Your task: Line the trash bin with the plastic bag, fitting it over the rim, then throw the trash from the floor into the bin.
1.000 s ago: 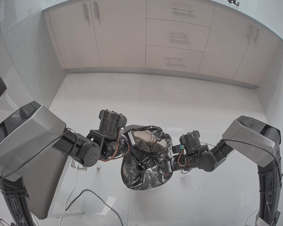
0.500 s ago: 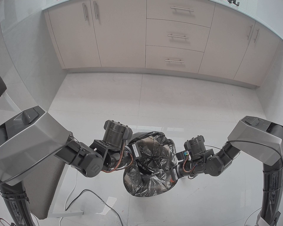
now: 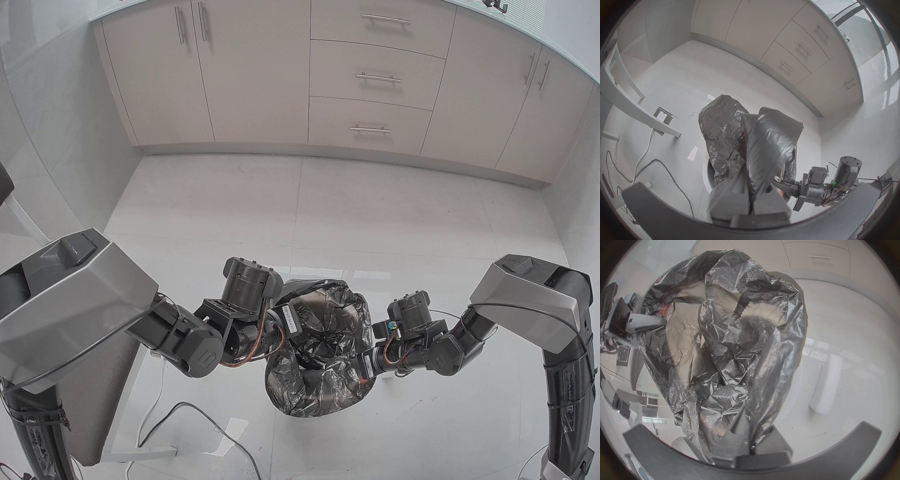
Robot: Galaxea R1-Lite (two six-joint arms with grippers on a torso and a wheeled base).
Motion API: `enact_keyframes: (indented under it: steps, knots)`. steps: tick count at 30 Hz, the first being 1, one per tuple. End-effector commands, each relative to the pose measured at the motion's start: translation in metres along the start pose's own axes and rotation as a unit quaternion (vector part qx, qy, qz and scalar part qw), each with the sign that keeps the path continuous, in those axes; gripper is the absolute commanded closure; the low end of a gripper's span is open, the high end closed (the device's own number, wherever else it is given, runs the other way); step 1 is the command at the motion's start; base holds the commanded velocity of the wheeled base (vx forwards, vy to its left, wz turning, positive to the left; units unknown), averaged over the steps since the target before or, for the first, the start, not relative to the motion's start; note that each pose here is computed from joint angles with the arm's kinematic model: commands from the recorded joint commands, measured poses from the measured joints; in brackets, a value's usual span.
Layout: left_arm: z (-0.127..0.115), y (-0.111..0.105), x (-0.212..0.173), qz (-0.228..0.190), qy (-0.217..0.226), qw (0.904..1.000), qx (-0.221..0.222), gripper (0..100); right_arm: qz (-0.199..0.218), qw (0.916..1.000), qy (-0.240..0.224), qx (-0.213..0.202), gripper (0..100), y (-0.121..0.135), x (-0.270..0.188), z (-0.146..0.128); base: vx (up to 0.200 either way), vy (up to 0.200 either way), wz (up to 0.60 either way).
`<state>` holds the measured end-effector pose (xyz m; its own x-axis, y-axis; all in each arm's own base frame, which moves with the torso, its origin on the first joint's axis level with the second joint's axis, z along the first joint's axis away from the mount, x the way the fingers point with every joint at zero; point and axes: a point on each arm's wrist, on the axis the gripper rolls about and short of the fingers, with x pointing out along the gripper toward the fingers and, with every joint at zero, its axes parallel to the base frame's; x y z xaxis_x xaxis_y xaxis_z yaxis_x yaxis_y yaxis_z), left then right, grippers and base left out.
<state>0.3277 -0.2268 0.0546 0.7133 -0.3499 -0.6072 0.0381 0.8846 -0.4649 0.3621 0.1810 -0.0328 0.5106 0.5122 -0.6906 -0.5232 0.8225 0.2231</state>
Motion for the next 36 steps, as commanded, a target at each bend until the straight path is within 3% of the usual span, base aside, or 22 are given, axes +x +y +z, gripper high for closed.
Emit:
enact_keyframes:
  steps: [1, 14, 15, 21, 26, 32, 36]
  knots:
    - [-0.003, 0.002, 0.003, 0.004, 0.004, 1.0, 0.0, 100, -0.006, 0.9999, 0.008, 0.002, 100, -0.002, 0.004, -0.005, 0.0, 0.0, 0.0]
    - [-0.007, 0.004, 0.007, 0.008, 0.01, 0.9999, 0.002, 100, -0.025, 0.9996, 0.01, 0.002, 100, -0.003, 0.004, -0.008, 0.0, 0.0, 0.0]
    - [-0.007, 0.004, 0.007, 0.008, 0.01, 0.9999, 0.002, 100, -0.026, 0.9996, 0.01, 0.002, 0, -0.003, 0.003, -0.008, 0.0, 0.0, 0.0]
    - [-0.006, 0.004, 0.006, 0.008, 0.009, 0.9999, 0.002, 100, -0.025, 0.9997, 0.007, 0.002, 0, -0.001, -0.002, -0.006, 0.0, 0.0, 0.0]
    - [-0.006, 0.003, 0.006, 0.006, 0.008, 0.9999, 0.002, 100, -0.02, 0.9993, -0.03, -0.009, 0, 0.006, -0.018, 0.003, 0.0, 0.0, 0.0]
    - [-0.006, 0.003, 0.006, 0.006, 0.008, 0.9999, 0.002, 100, -0.017, 0.999, -0.038, -0.013, 0, 0.01, -0.019, 0.004, 0.0, 0.0, 0.0]
    - [-0.006, 0.002, 0.005, 0.006, 0.009, 0.9999, 0.002, 100, -0.055, 0.9973, -0.046, -0.013, 0, 0.008, -0.019, 0.006, 0.0, 0.0, 0.0]
